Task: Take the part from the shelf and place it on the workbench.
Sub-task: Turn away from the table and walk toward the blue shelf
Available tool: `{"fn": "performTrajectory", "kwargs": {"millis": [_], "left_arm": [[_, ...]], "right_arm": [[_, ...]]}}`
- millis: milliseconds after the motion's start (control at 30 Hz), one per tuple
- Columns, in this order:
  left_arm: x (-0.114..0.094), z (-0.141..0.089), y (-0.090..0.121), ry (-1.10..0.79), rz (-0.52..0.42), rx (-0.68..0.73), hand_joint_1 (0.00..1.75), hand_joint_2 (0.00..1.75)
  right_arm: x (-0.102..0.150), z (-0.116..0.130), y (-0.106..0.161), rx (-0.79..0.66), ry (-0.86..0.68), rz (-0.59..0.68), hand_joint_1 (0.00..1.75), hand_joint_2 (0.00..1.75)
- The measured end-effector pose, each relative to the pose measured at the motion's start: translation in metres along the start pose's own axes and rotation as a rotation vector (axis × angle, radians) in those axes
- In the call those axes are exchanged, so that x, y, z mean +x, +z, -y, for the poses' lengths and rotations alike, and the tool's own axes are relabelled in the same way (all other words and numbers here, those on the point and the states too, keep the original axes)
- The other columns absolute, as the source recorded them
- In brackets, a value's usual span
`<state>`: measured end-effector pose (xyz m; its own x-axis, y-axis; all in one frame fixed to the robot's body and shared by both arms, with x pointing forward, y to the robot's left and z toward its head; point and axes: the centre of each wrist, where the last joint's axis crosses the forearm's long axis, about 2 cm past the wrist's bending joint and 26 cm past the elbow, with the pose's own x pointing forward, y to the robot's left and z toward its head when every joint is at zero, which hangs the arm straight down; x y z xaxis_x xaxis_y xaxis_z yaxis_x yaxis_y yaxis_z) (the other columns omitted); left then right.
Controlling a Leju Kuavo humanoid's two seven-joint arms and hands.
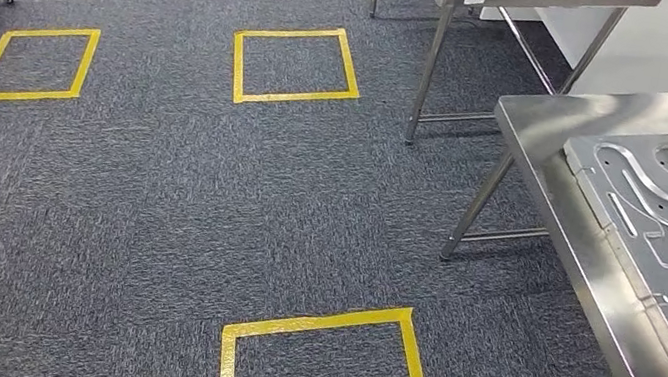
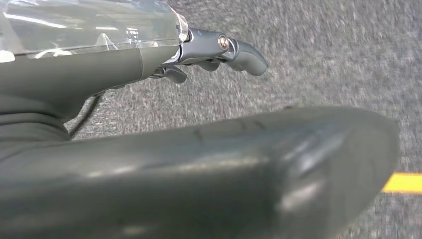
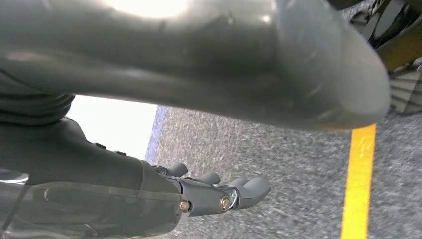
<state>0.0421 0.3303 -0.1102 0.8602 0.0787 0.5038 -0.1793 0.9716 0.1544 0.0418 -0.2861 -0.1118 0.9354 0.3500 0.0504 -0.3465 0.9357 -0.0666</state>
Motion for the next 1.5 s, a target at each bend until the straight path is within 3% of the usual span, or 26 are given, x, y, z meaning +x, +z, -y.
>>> {"fn": "performTrajectory", "kwargs": {"millis": [267, 1500], "left_arm": [[0.004, 0.004, -0.001, 0.022, 0.038, -0.019, 0.00, 0.00], [0.004, 0.021, 0.001, 0.099, -0.037, -0.040, 0.00, 0.00]], "right_arm": [[0.003, 0.001, 0.000, -0.018, 0.043, 0.014, 0.00, 0.00], [-0.007, 0.019, -0.001, -0.073, 0.156, -0.008, 0.00, 0.00]]}}
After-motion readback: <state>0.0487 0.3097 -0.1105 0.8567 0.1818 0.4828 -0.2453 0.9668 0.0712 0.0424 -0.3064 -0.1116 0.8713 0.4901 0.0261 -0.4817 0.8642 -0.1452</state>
